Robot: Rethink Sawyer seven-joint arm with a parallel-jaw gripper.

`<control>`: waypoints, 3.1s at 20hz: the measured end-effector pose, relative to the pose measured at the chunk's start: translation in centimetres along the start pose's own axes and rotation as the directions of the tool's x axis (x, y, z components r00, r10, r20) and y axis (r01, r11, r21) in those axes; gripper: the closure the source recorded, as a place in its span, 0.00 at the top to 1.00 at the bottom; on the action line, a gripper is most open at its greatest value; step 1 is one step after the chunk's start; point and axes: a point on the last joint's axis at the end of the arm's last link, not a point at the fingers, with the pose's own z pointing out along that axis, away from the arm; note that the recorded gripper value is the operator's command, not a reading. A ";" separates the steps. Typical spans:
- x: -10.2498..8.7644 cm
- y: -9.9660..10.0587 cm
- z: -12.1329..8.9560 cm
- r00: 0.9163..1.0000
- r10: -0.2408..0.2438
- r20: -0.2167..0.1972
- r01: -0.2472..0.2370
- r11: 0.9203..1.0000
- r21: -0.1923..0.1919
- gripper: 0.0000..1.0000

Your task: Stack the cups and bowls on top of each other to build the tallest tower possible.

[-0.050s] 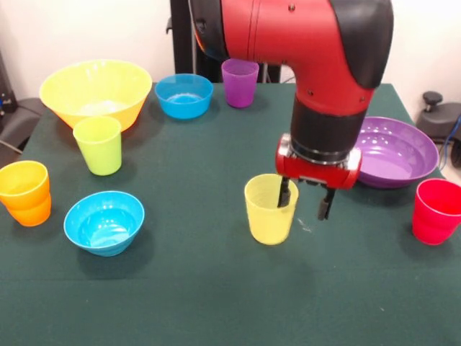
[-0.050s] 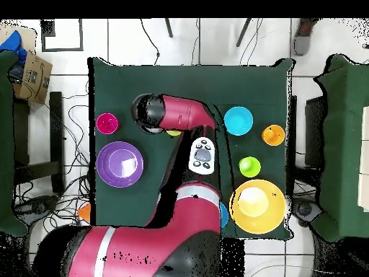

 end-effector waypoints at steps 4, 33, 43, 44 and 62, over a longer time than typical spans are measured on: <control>-1.6 -1.0 -3.9 0.999 0.038 -0.005 -0.038 0.999 -0.026 1.00; -7.1 -8.4 -7.3 0.985 0.099 0.142 -0.089 0.993 -0.076 1.00; -7.1 -13.0 -2.9 0.988 0.116 0.099 -0.108 0.991 -0.081 1.00; -7.1 -13.5 -2.4 0.989 0.118 0.094 -0.110 0.990 -0.083 1.00; -6.6 -13.4 -0.2 0.999 0.041 0.016 -0.040 0.997 -0.060 1.00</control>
